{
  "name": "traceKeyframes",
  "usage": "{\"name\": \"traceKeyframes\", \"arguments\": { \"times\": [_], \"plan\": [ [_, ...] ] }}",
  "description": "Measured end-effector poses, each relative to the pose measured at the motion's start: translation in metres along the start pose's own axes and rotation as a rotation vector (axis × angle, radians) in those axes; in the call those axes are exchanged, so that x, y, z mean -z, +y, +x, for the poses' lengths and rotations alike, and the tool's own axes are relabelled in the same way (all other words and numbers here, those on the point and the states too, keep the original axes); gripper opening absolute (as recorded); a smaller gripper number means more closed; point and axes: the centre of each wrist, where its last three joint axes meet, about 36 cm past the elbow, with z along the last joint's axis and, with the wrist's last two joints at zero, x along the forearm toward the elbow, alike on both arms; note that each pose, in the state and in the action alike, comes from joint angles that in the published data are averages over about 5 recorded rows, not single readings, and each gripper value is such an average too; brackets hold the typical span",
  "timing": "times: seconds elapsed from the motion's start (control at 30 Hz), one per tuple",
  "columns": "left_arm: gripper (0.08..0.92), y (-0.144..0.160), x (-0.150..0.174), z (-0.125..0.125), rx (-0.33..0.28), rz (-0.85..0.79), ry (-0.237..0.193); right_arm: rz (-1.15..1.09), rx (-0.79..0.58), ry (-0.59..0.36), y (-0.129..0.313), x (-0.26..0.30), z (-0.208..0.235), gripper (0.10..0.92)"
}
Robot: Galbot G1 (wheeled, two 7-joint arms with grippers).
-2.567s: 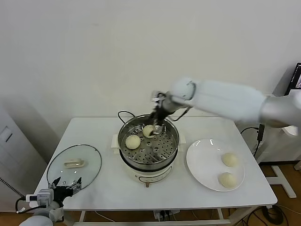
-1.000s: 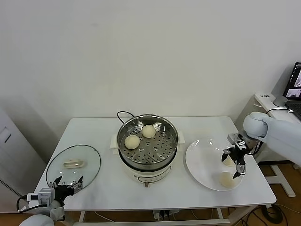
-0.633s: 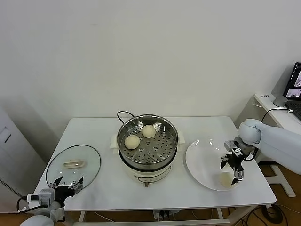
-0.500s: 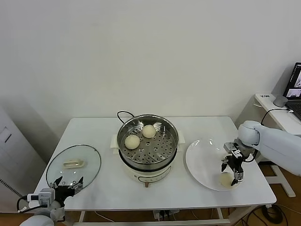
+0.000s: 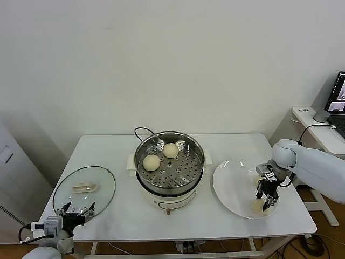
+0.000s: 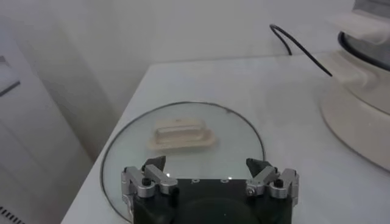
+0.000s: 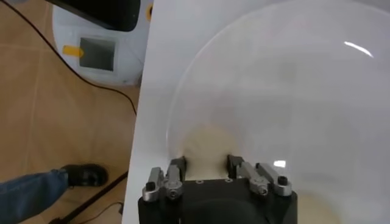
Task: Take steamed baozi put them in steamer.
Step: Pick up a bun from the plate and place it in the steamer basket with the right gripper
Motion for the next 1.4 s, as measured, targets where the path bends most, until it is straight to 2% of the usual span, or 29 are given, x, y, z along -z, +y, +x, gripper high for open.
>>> {"name": "traceKeyframes", "arguments": {
  "times": [0.33,0.5,0.7,1.0,1.4],
  "plan": [
    [0.823,-0.003,0.002,-0.001,-0.009,-0.003,-0.003,0.130,-0.182,-0.028,-0.035,0.030,0.113,0.387],
    [0.823,-0.004,0.002,-0.001,-0.014,-0.006,-0.002,0.277,-0.280,-0.066,-0.052,0.063,0.168,0.390],
    [0.823,-0.004,0.001,-0.001,-0.015,-0.010,-0.001,0.501,-0.349,-0.125,-0.071,0.113,0.207,0.391],
    [0.823,-0.003,-0.001,0.000,-0.014,-0.009,0.003,0.922,-0.353,-0.169,-0.093,0.209,0.218,0.390],
    [0.823,-0.004,-0.003,0.000,-0.015,-0.005,0.004,1.334,-0.250,-0.139,-0.097,0.316,0.182,0.395]
  ]
}}
